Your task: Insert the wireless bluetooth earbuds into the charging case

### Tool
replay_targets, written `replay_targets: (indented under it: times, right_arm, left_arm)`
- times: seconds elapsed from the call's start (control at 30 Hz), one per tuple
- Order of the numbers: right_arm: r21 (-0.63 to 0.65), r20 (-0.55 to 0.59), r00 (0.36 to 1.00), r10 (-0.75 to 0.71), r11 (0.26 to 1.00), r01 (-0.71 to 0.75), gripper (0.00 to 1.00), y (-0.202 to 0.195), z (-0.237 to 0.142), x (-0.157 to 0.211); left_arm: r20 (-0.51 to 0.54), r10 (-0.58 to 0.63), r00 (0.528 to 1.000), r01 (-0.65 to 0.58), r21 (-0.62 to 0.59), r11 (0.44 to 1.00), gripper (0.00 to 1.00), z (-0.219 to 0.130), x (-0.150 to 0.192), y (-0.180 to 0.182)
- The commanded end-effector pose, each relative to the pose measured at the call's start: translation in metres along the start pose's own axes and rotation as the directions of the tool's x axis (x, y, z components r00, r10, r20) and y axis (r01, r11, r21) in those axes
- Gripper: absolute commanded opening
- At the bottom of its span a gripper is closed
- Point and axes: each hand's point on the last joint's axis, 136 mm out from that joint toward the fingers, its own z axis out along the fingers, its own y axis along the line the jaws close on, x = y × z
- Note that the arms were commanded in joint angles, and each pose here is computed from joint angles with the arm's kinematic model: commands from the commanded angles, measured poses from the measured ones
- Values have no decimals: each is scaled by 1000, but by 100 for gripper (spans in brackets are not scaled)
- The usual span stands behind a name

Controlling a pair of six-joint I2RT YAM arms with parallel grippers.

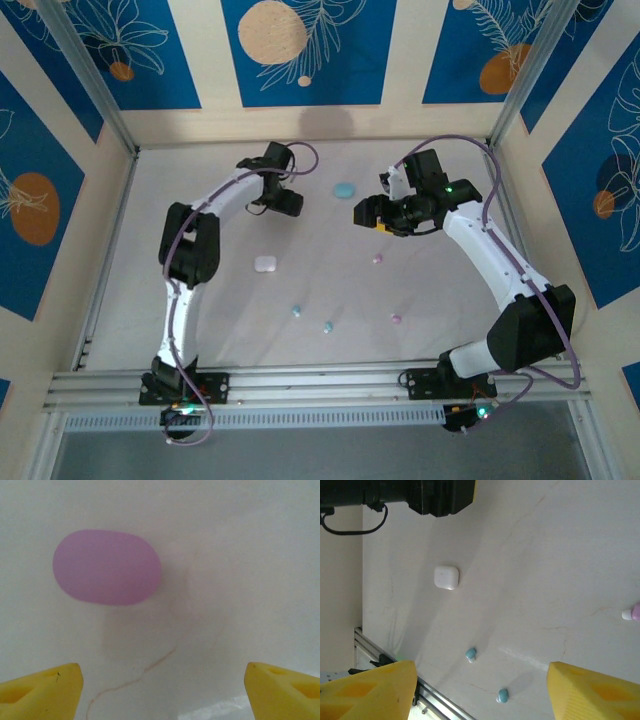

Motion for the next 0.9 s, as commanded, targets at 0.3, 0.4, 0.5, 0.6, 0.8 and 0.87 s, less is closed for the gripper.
replay_targets:
  times: [0.3,0.4,0.5,0.6,0.8,0.87]
  right_arm:
    - [2,-25,1000,2,1000,-1,70,1,-6,12]
    - [2,-28,1000,3,1000,-3,70,1,-5,11]
    - [4,-32,999,2,1000,-1,70,1,-5,10]
    - [7,-37,999,2,1000,-2,70,1,-4,9]
    - [12,-45,999,12,1000,-11,70,0,-3,6]
    - [14,-48,999,14,1000,-13,71,0,-3,6]
  left_arm:
    - [-43,19,999,-20,-21,1000,93,22,-10,28]
    - [-30,3,1000,-4,-20,1000,93,26,-14,32]
    - [-28,16,999,-16,7,1000,93,32,-18,29]
    - [-29,36,999,-35,44,998,91,37,-22,24]
    - [-46,26,999,-22,76,997,85,47,-24,23]
    - [-44,22,999,-18,78,997,82,48,-25,25]
